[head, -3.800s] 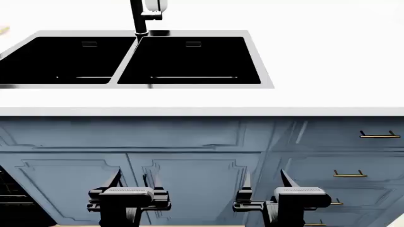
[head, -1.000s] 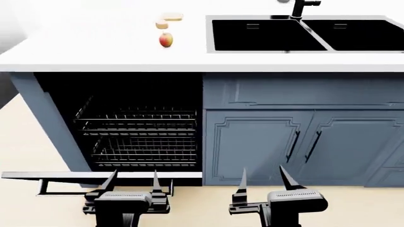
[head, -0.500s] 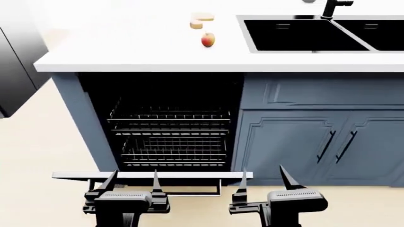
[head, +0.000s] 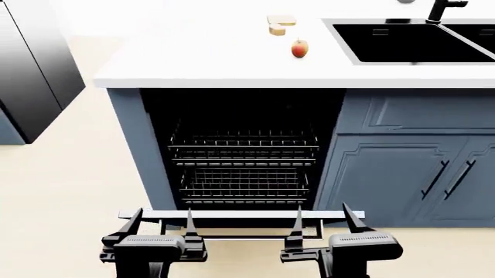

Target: Close the dishwasher door

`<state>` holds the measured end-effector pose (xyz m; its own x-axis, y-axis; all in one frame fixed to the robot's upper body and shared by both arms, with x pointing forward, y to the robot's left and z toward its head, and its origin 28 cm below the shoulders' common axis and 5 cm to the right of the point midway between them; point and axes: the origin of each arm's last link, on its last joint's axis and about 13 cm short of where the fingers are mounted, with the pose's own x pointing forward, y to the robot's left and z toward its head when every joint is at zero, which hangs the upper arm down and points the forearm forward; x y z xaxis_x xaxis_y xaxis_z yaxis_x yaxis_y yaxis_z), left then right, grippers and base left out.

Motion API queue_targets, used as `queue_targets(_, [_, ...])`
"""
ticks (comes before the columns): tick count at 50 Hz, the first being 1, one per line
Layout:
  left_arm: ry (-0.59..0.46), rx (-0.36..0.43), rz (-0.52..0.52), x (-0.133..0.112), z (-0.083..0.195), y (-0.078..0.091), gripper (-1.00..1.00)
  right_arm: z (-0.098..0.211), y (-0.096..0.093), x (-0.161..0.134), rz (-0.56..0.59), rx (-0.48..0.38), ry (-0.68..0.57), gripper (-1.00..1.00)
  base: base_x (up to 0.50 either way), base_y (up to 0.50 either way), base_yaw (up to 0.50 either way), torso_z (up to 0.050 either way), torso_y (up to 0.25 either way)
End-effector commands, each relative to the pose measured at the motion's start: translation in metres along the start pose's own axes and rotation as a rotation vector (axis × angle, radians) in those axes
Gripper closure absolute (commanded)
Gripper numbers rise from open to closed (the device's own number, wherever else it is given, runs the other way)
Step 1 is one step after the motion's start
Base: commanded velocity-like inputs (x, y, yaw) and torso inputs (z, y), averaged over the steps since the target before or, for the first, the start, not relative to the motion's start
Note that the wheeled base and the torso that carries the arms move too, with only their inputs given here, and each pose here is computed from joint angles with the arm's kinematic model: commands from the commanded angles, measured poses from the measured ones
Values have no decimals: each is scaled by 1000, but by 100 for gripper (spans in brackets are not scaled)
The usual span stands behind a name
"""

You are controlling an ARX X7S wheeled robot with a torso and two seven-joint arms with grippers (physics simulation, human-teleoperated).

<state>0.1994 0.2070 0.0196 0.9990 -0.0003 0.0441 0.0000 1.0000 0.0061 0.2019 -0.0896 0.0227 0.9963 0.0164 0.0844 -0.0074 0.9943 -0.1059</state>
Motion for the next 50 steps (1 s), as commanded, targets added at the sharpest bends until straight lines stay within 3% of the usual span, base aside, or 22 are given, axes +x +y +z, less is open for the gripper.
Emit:
queue_targets(1, [-2,-4,-1,1,1,-1,-100,0,-2,1,-6,25,-4,-100,0,0,0,0,0])
queue_targets(14, [-2,-4,1,2,1,-1,-100,1,-3,1,-5,63,-17,-100,-218,0,0,0,0])
queue_targets(50, [-3,-33,-14,-1,3,0,-100,3,-3,-1,0,59,-29,-100,0,0,0,-50,0])
